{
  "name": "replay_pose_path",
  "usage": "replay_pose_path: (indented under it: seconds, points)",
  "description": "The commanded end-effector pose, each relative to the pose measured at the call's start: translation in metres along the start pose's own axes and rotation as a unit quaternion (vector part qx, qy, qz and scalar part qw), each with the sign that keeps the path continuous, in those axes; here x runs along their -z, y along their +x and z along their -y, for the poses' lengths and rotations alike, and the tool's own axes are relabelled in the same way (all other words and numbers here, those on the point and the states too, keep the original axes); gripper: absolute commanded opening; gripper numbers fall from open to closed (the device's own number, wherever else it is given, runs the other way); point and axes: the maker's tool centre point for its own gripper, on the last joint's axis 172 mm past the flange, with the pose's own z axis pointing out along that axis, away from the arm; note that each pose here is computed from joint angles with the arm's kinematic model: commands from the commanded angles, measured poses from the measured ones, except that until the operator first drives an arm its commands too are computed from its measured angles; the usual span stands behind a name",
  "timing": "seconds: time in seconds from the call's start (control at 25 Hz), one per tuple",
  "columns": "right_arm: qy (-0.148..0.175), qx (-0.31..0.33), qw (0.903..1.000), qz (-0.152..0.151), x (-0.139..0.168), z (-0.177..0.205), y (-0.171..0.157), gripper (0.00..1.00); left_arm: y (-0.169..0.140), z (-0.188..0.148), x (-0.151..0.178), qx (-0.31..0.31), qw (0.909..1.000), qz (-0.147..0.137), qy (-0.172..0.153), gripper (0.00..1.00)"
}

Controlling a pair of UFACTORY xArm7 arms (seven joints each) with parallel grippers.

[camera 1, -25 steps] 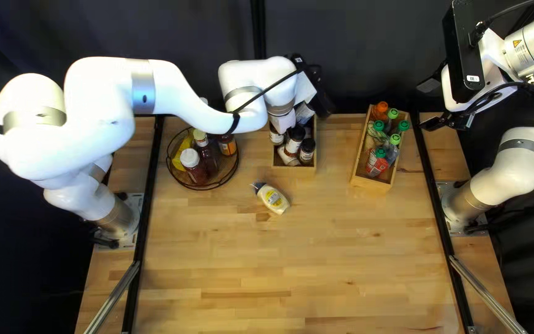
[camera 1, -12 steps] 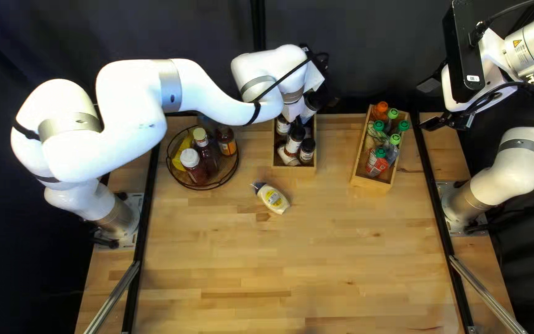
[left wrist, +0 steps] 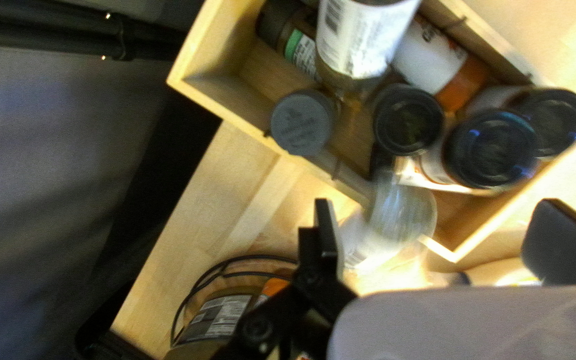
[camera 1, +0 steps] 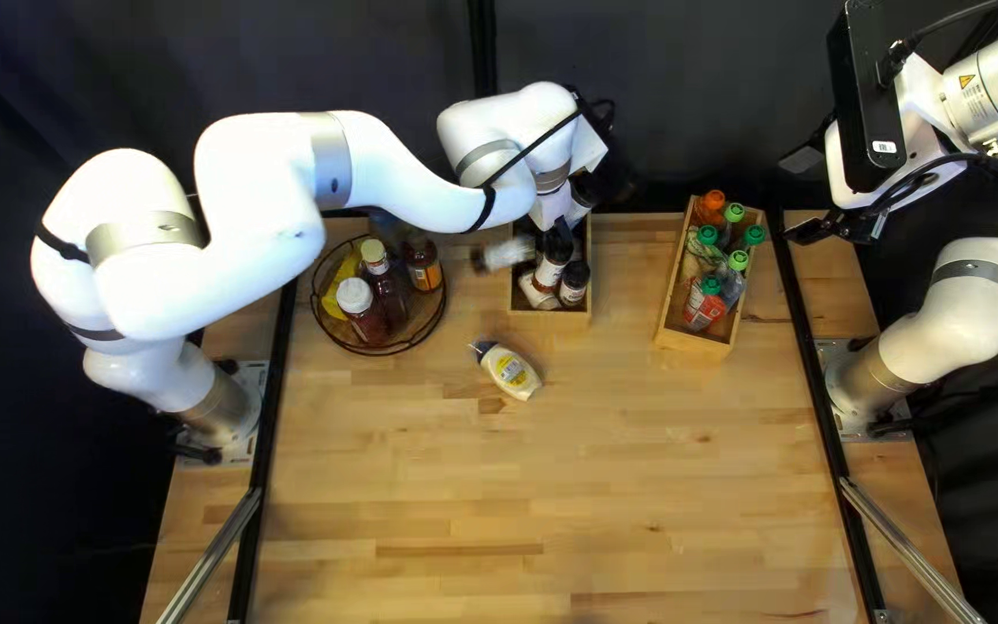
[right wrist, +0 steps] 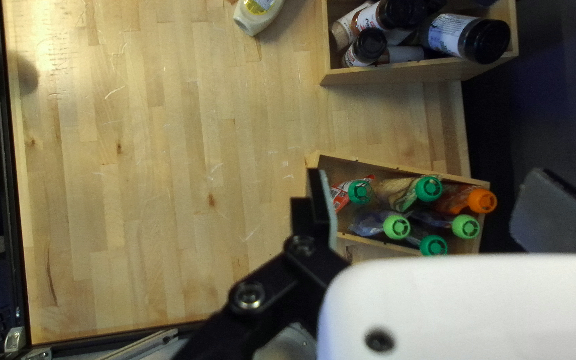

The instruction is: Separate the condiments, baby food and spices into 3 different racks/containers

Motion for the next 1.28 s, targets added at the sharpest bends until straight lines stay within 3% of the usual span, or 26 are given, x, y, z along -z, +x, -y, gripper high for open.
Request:
replay_pose_path:
  seconds: [0.04, 0.16, 0.36, 0.56, 0.64, 0.8, 0.92, 1.04, 1.16, 1.28]
  points:
    - [0.000, 0.000, 1.0000, 0.000, 0.000, 0.000, 0.000, 1.00, -0.022, -0.030, 0.021, -0.055, 0.9983, 0.003, -0.022, 1.00]
    - [0.000, 0.000, 1.0000, 0.000, 0.000, 0.000, 0.000, 1.00, -0.045, -0.052, 0.032, -0.110, 0.9930, -0.001, -0.043, 1.00]
    - [0.000, 0.000, 1.0000, 0.000, 0.000, 0.000, 0.000, 1.00, -0.093, -0.090, 0.042, -0.224, 0.9716, -0.009, -0.077, 1.00]
    - [0.000, 0.000, 1.0000, 0.000, 0.000, 0.000, 0.000, 1.00, -0.132, -0.127, 0.035, -0.350, 0.9315, -0.007, -0.099, 1.00]
    - [0.000, 0.000, 1.0000, 0.000, 0.000, 0.000, 0.000, 1.00, -0.144, -0.149, 0.023, -0.406, 0.9082, -0.010, -0.103, 1.00]
    - [0.000, 0.000, 1.0000, 0.000, 0.000, 0.000, 0.000, 1.00, -0.148, -0.180, -0.001, -0.483, 0.8701, -0.009, -0.096, 1.00]
    - [0.000, 0.000, 1.0000, 0.000, 0.000, 0.000, 0.000, 1.00, -0.142, -0.191, -0.016, -0.523, 0.8472, -0.006, -0.090, 1.00]
    - [0.000, 0.000, 1.0000, 0.000, 0.000, 0.000, 0.000, 1.00, -0.138, -0.195, -0.029, -0.549, 0.8310, -0.005, -0.089, 1.00]
    - [0.000, 0.000, 1.0000, 0.000, 0.000, 0.000, 0.000, 1.00, -0.132, -0.191, -0.049, -0.560, 0.8240, -0.004, -0.085, 1.00]
    - [0.000, 0.000, 1.0000, 0.000, 0.000, 0.000, 0.000, 1.00, -0.130, -0.190, -0.069, -0.580, 0.8114, 0.002, -0.073, 1.00]
